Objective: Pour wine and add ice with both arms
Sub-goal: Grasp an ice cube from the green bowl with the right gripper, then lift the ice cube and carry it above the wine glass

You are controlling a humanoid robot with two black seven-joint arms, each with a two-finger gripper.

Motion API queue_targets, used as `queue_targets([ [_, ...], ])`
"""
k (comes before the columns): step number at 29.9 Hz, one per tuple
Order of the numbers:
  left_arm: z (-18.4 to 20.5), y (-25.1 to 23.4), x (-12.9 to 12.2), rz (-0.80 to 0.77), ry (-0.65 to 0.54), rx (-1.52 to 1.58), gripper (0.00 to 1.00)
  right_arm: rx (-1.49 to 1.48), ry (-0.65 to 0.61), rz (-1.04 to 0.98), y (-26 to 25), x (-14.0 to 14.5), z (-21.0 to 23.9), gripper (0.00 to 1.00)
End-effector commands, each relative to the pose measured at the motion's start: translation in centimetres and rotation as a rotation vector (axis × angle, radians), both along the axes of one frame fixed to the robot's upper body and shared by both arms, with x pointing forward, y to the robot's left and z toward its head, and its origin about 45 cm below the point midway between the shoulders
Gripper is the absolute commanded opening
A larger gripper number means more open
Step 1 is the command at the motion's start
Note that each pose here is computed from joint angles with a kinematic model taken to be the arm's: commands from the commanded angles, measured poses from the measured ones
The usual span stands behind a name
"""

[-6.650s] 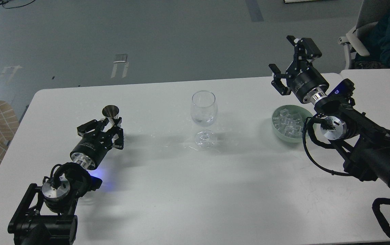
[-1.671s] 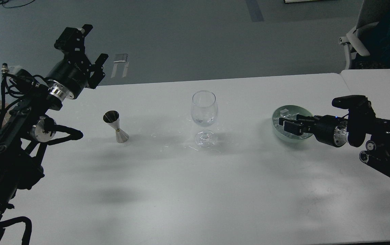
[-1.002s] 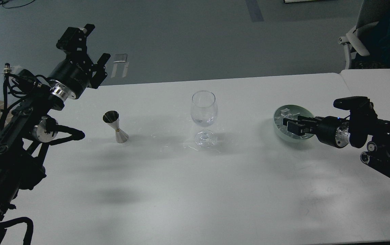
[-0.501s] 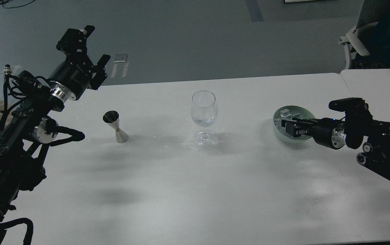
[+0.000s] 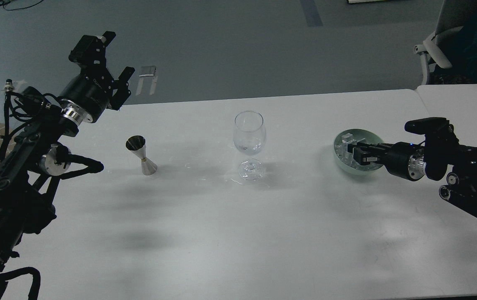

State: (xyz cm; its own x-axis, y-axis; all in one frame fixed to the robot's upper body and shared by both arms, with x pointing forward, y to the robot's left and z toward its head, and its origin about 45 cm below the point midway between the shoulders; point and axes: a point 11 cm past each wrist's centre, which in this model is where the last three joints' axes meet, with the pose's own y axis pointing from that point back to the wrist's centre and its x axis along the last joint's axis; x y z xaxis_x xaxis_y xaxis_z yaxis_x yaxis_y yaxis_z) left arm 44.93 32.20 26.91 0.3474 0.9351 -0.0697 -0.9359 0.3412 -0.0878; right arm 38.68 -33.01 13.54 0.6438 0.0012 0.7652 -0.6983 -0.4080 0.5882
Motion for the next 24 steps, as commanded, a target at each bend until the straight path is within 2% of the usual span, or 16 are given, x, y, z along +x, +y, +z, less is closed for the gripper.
queue_targets([
  [1,0.0,0.0,0.0,0.000,0.000,0.000,0.98,-0.002,-0.046,0.005,-1.1,0.5,2.9,0.14],
  [7,0.0,-0.1,0.0,-0.001,0.000,-0.002,0.98,-0.011,-0.134,0.027,-3.1,0.7,9.4,0.14],
  [11,-0.1,-0.6,0.1,-0.009,0.001,-0.010,0.98,0.017,-0.177,0.054,-2.7,0.3,13.0,0.14],
  [17,0.2,-1.0,0.1,-0.020,-0.009,-0.003,0.98,0.083,-0.263,0.130,0.2,0.7,20.2,0.14],
  [24,0.5,-0.9,0.2,-0.019,-0.014,0.004,0.98,0.079,-0.297,0.269,5.5,2.2,24.6,0.15],
])
